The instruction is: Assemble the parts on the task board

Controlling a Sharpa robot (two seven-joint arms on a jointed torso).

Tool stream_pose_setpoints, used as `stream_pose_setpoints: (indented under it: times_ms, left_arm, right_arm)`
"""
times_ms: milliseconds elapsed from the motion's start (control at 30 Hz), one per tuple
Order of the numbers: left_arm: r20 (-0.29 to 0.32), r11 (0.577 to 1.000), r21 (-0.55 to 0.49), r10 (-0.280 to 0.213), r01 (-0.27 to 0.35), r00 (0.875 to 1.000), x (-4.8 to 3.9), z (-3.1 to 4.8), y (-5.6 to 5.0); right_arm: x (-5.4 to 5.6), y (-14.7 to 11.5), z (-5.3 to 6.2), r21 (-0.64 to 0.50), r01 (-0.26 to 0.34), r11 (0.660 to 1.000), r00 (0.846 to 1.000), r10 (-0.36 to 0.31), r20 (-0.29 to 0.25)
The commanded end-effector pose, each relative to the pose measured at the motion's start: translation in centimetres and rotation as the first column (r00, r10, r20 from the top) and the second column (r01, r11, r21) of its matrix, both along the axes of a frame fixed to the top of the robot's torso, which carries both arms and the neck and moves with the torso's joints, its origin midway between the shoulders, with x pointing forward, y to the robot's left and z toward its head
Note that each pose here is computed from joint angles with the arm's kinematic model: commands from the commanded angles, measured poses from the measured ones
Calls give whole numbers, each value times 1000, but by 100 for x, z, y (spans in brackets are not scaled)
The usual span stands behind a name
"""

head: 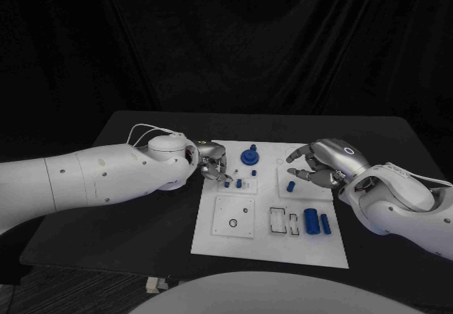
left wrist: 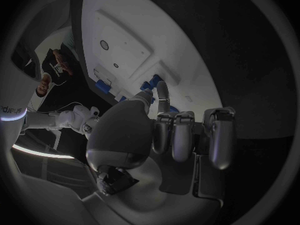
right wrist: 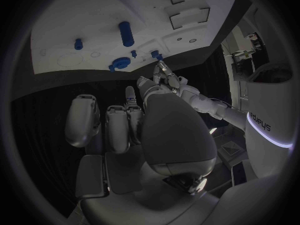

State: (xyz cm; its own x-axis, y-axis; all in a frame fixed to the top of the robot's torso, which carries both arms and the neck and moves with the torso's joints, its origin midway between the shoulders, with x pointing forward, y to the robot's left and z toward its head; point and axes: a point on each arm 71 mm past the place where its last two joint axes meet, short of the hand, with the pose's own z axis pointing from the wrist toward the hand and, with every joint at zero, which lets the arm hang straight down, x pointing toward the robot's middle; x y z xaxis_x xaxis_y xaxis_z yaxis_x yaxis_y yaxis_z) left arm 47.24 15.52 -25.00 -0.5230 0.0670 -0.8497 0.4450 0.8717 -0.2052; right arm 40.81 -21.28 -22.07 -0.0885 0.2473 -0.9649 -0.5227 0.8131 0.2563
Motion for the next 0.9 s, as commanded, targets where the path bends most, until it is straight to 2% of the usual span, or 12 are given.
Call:
stream_pose_setpoints:
  times_ms: [33, 900]
  left_arm:
    - [-30, 1000, -3, 3, -3, 1000, -20, -35, -21]
    - [-66, 1000, 17, 10, -9, 998, -58, -185, -40]
  right_arm:
    - [-7, 0, -9, -6, -2, 1000, 1000, 2, -2]
    - [-16, 2, -7, -6, -2, 1000, 1000, 2, -4]
